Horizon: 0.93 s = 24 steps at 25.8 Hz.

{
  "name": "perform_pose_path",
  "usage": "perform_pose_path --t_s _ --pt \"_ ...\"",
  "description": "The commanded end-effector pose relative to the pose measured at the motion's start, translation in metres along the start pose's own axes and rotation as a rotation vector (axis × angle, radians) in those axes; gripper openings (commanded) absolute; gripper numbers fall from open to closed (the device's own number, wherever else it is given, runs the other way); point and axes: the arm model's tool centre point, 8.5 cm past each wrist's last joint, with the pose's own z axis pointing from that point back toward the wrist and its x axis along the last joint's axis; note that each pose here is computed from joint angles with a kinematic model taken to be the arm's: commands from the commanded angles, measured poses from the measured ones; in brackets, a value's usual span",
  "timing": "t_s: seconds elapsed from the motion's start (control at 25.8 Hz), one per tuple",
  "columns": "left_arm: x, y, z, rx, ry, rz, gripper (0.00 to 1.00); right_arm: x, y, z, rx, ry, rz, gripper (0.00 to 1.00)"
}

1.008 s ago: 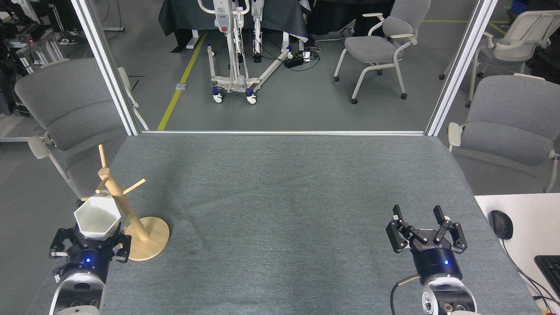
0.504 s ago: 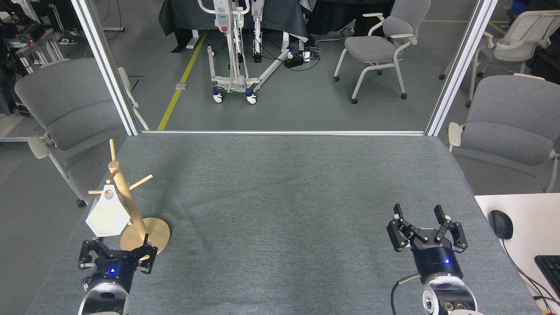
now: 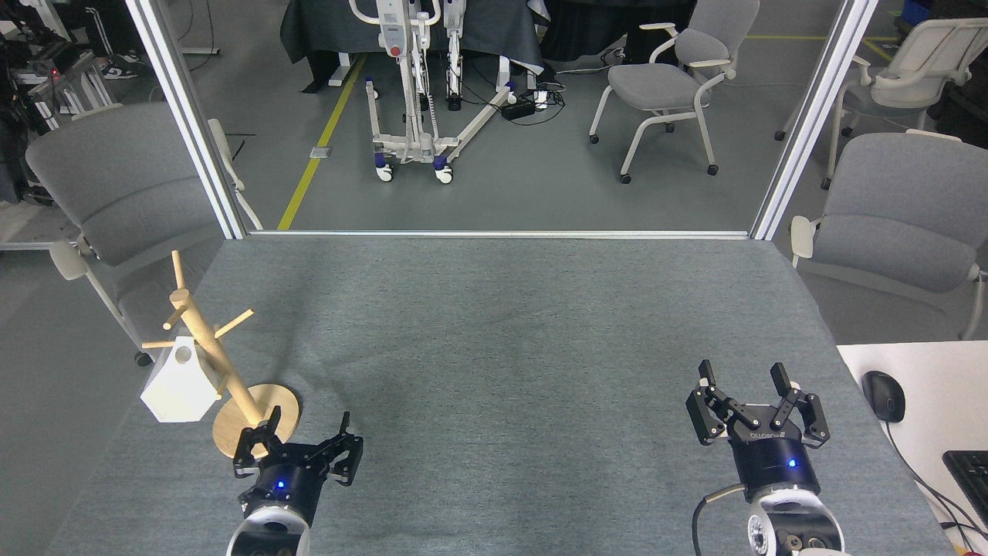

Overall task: Hang cup on storage rack
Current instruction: 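Open the left gripper and pull it back from the stand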

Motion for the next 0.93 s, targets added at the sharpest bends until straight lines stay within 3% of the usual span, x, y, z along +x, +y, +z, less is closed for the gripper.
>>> perform_pose_path --t_s 0.0,0.19,0.35,0.47,0.89 --pt "0.037 0.038 -0.007 0.109 -0.084 0.141 0.98 -0.003 0.0 0.001 -0.001 0.011 0.001 1.0" --pt "0.074 0.092 -0.022 0.231 -0.139 0.137 0.99 -0.002 -0.001 0.002 -0.007 0.014 0.001 1.0" --pt "0.094 0.11 -0.015 0.278 -0.136 0.121 0.99 -0.007 0.0 0.002 -0.005 0.036 0.009 1.0" --pt "0.106 0.098 0.003 0.255 -0.159 0.121 0.99 -0.004 -0.001 0.0 -0.007 0.035 0.002 1.0" --pt "0.104 0.095 0.005 0.168 -0.152 0.132 0.98 -0.016 -0.003 0.001 -0.007 0.068 0.003 1.0"
